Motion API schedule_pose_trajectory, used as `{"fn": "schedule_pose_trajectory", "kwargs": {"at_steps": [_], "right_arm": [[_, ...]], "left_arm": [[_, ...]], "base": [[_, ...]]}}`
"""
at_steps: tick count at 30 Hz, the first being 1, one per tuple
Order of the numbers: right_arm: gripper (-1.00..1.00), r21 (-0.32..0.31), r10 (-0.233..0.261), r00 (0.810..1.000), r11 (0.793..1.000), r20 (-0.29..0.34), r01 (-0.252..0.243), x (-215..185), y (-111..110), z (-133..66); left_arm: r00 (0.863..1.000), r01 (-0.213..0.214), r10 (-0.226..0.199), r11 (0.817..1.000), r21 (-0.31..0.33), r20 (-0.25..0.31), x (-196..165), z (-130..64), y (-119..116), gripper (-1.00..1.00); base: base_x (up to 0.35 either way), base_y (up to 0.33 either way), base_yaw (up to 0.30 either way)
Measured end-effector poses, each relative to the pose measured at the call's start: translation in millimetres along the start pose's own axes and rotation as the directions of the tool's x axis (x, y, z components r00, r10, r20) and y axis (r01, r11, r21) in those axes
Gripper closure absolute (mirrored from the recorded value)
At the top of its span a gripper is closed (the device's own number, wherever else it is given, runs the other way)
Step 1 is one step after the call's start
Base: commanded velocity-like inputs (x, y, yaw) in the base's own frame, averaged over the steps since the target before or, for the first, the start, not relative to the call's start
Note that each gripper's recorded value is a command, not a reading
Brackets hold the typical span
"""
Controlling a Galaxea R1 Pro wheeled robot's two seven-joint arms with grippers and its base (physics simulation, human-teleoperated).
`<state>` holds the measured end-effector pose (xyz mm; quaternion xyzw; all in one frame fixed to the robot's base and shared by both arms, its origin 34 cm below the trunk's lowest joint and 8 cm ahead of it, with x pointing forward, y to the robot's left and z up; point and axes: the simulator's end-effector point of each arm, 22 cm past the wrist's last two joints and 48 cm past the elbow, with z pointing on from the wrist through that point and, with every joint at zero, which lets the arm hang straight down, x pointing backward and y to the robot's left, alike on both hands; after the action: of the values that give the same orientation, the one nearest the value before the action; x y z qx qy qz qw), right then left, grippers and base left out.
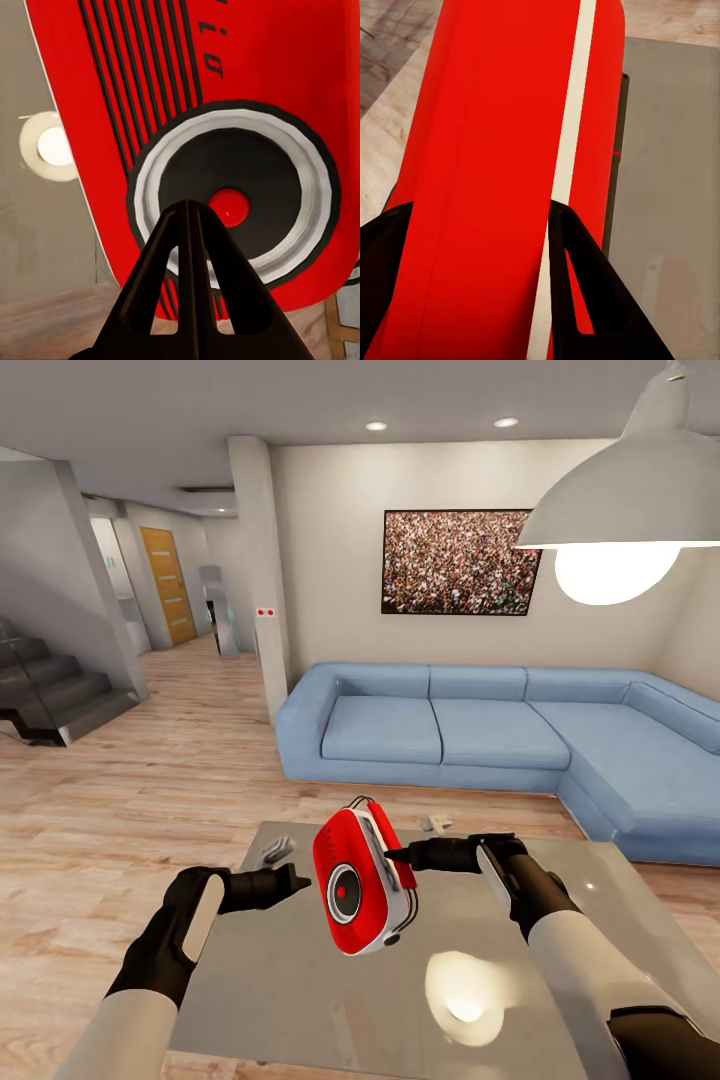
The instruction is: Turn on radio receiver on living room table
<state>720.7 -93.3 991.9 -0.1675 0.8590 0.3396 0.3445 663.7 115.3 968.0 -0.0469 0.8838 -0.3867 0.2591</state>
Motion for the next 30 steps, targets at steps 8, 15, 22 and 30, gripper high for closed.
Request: {"fn": "schedule_pose_trajectory", "kwargs": {"at_steps": [8,15,22,30], "right_arm": [[1.0,0.0,0.0,1.0,1.0,0.0,0.0,0,0,0.0],[1.0,0.0,0.0,1.0,1.0,0.0,0.0,0,0,0.0],[1.0,-0.008,0.002,1.0,1.0,0.0,-0.002,0,4,2.6],[1.0,-0.015,-0.008,1.0,1.0,-0.007,0.008,1,10,6.2]], "left_arm": [[1.0,0.001,-0.001,1.0,0.002,-0.001,0,0.9,-1,1.0],[1.0,0.002,-0.002,1.0,0.015,0.001,0,2.6,-7,1.0],[1.0,-0.001,0.001,0.999,0.034,0.0,-1,6.4,-17,1.0],[1.0,-0.001,0.001,0.999,0.04,-0.001,0,8.1,-21,1.0]], "base": [[0.0,0.0,0.0],[0.0,0.0,0.0],[0.0,0.0,0.0],[0.0,0.0,0.0]]}}
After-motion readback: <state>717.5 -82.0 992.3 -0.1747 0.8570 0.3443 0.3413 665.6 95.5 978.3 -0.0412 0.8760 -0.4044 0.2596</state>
